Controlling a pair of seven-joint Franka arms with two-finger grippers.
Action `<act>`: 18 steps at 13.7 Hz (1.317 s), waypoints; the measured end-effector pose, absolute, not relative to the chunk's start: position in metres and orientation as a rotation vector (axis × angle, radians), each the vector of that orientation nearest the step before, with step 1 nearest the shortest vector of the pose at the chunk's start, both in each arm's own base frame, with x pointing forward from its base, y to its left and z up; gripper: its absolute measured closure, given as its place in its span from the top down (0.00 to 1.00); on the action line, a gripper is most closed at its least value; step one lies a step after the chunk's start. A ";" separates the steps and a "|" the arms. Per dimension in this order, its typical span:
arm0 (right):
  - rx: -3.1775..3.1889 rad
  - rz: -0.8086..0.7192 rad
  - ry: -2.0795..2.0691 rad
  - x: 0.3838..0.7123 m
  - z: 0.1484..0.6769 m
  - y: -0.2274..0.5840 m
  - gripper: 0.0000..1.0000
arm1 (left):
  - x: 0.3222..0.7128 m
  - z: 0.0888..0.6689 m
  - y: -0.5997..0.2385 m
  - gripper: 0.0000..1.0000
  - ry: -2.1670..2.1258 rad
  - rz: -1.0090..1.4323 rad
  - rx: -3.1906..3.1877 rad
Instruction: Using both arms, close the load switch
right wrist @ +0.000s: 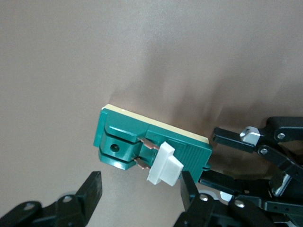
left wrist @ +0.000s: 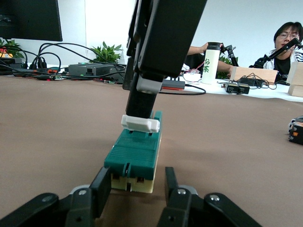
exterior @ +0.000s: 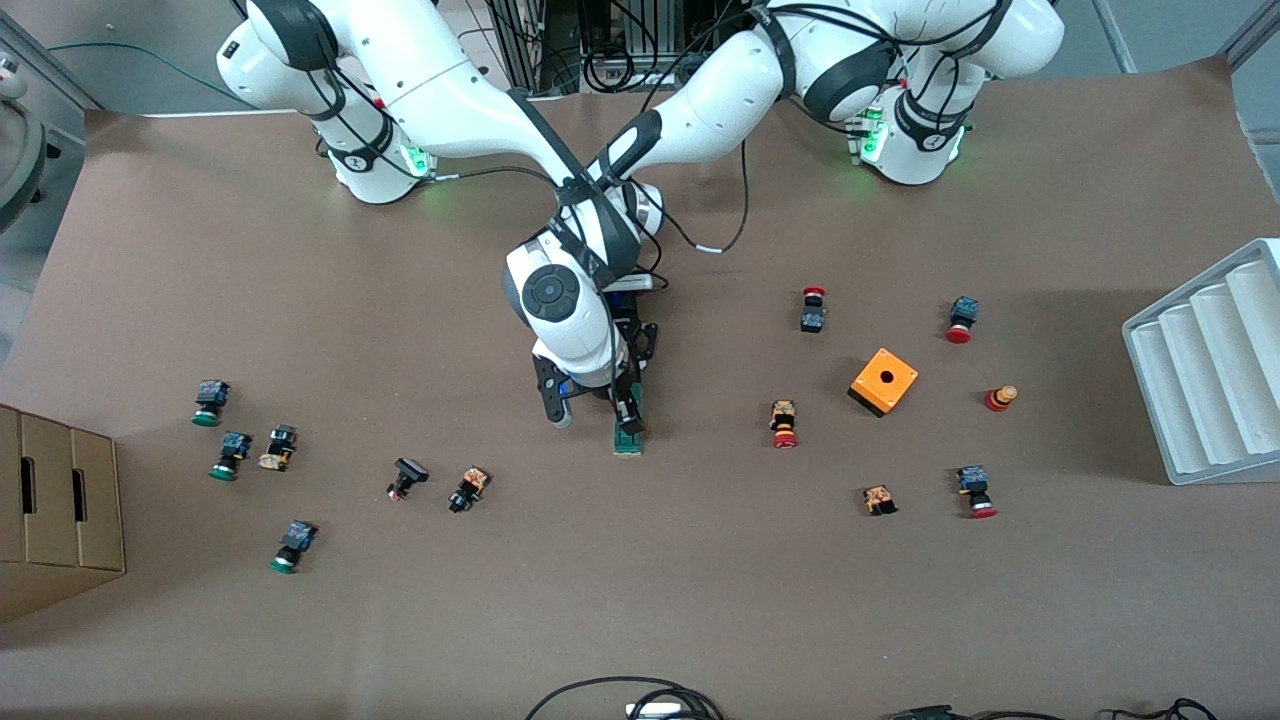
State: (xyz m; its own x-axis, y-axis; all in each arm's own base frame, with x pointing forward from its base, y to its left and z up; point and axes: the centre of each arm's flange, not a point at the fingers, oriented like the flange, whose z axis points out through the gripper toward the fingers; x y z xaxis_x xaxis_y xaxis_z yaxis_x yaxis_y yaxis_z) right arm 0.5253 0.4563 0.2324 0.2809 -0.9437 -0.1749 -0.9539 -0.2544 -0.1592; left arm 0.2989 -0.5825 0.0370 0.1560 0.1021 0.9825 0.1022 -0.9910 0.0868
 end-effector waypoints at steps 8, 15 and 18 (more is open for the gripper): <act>-2.322 0.056 1.744 0.520 0.226 0.460 0.64 | 0.297 0.037 -0.582 0.40 -0.215 -2.026 -2.388; -2.325 0.054 1.745 0.519 0.228 0.459 0.65 | 0.296 0.037 -0.583 0.33 -0.216 -2.025 -2.388; -2.326 0.054 1.746 0.518 0.227 0.459 0.65 | 0.296 0.037 -0.583 0.34 -0.216 -2.025 -2.388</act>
